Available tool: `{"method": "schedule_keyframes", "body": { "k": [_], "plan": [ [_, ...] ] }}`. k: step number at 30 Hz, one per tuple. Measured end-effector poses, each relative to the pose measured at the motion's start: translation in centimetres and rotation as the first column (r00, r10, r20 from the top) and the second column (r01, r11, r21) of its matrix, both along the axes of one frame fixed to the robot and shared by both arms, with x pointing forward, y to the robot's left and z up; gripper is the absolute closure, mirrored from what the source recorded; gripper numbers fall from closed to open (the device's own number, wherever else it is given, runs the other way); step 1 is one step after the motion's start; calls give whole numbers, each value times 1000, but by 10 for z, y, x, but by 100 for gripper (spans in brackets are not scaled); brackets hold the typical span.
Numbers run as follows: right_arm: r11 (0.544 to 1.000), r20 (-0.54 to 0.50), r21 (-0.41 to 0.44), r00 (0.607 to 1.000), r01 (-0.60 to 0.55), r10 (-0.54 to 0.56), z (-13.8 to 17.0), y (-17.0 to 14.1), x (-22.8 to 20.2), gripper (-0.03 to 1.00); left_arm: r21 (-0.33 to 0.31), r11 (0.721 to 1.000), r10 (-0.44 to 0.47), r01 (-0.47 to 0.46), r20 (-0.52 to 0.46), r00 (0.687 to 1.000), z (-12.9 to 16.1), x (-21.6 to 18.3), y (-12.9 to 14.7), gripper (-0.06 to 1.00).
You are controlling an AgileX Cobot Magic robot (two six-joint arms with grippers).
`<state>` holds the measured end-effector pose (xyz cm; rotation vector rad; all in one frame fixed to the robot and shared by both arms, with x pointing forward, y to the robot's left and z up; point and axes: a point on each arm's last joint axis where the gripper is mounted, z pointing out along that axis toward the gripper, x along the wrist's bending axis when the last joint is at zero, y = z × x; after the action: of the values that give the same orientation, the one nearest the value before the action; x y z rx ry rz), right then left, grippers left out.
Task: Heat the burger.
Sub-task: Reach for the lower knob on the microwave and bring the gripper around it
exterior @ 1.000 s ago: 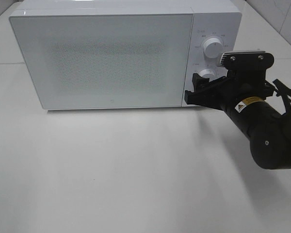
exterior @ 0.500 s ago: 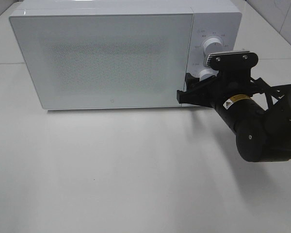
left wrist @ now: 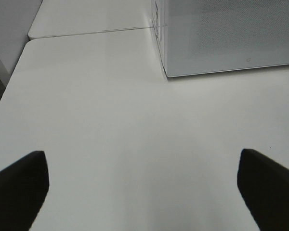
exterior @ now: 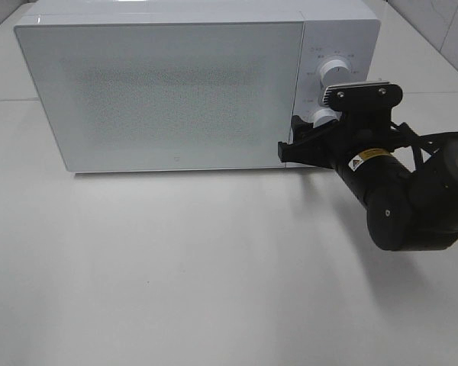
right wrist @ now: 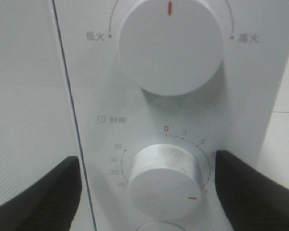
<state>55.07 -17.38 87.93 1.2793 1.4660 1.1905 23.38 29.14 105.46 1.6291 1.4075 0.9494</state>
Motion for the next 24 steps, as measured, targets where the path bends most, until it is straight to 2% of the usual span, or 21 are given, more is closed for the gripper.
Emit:
{"method": "schedule_keyframes", "body": {
  "k": [17, 19, 22, 24],
  "plan": [
    [1000, -8, 3, 1000, 18, -18, -4, 0, 3, 22, 0, 1000, 0, 0, 0, 1000, 0, 0, 0, -4],
    [1000, -8, 5, 1000, 25, -25, -4, 0, 3, 27, 0, 1000, 0, 0, 0, 1000, 0, 0, 0, -4],
    [1000, -8, 5, 1000, 26, -26, -4, 0, 3, 30, 0, 1000, 0, 0, 0, 1000, 0, 0, 0, -4],
    [1000, -8, 7, 1000, 30, -30, -4, -1, 3, 42, 0, 1000, 0, 0, 0, 1000, 0, 0, 0, -4]
  ]
}}
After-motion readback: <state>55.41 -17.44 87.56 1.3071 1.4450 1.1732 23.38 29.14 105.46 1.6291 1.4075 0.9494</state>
